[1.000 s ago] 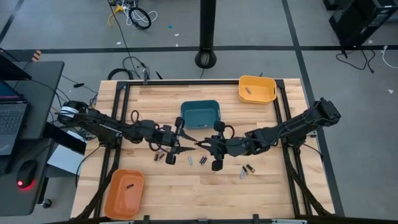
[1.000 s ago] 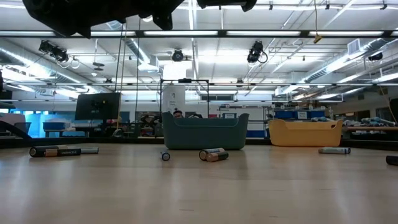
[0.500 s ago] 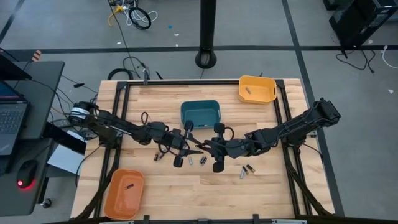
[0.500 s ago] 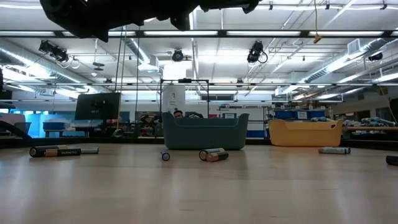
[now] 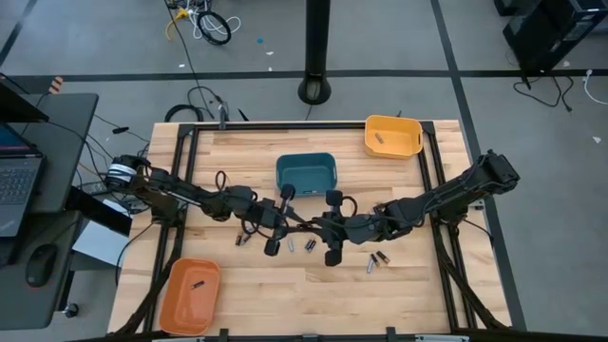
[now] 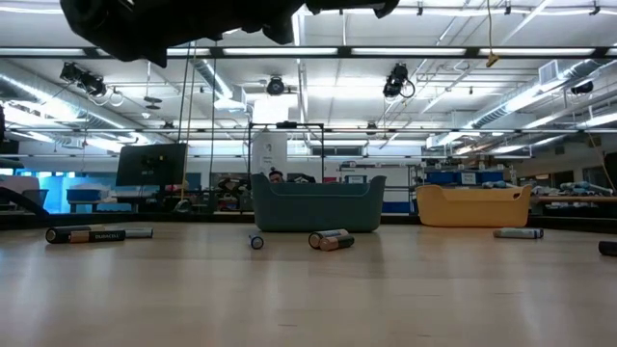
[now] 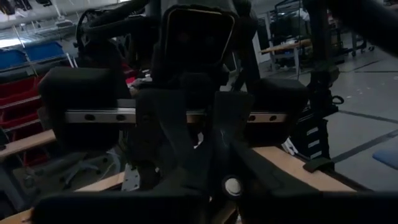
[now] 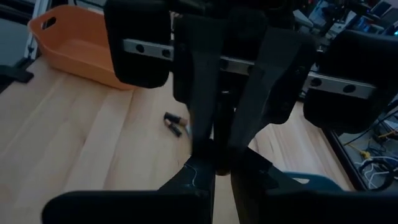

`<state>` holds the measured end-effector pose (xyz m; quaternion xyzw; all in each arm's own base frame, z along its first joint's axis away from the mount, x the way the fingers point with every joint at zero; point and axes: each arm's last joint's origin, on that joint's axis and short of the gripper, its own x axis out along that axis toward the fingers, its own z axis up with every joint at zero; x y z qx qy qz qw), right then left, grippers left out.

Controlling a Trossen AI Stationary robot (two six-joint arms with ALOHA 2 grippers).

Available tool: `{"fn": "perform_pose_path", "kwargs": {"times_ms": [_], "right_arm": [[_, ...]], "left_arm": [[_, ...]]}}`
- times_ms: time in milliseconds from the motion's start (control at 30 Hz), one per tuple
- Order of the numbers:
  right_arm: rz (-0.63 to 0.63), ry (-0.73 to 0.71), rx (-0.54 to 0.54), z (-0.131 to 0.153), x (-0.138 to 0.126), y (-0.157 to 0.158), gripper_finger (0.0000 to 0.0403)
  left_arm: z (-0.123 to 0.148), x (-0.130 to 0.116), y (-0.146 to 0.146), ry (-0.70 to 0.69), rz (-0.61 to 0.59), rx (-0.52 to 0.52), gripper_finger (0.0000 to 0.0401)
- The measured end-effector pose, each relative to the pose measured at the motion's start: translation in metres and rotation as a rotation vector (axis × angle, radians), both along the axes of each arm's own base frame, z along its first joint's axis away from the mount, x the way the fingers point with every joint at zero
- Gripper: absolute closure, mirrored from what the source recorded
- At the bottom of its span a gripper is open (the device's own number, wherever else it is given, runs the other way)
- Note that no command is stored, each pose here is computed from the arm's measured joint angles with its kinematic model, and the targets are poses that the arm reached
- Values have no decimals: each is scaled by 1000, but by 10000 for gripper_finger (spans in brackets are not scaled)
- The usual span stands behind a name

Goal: Sort batteries
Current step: Put the small black battery into the orange bin

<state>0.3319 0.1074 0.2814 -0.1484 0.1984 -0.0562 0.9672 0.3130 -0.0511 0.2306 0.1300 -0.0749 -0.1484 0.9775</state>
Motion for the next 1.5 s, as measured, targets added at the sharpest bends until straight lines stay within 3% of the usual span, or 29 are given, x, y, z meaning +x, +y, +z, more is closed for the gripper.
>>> {"fn": "perform_pose_path", "kwargs": {"times_ms": [100, 500, 633, 833, 933, 1100, 1267, 1500], "right_arm": [[0, -28, 9, 3, 1, 1, 360], [-13, -90, 12, 12, 2, 0, 389], [-43, -74, -2, 11, 0, 0, 370], [-86, 0, -18, 10, -10, -3, 329], [-108, 75, -8, 2, -13, -6, 337], [-138, 125, 0, -9, -16, -12, 390], [-172, 139, 15, -23, -16, -23, 385], [-210, 149, 44, -52, -20, -39, 395]], "left_arm": [[0, -4, 1, -42, -2, -3, 371], [-6, -9, -1, -32, -84, -4, 372], [-3, -10, -1, -47, -79, -5, 372], [8, -22, 2, 57, -67, 10, 372], [17, -35, 5, 146, -31, 19, 372], [30, -60, 4, 392, 96, 40, 372], [47, -75, -8, 649, 173, 29, 372], [49, -97, -35, 1018, 267, -117, 372]]}}
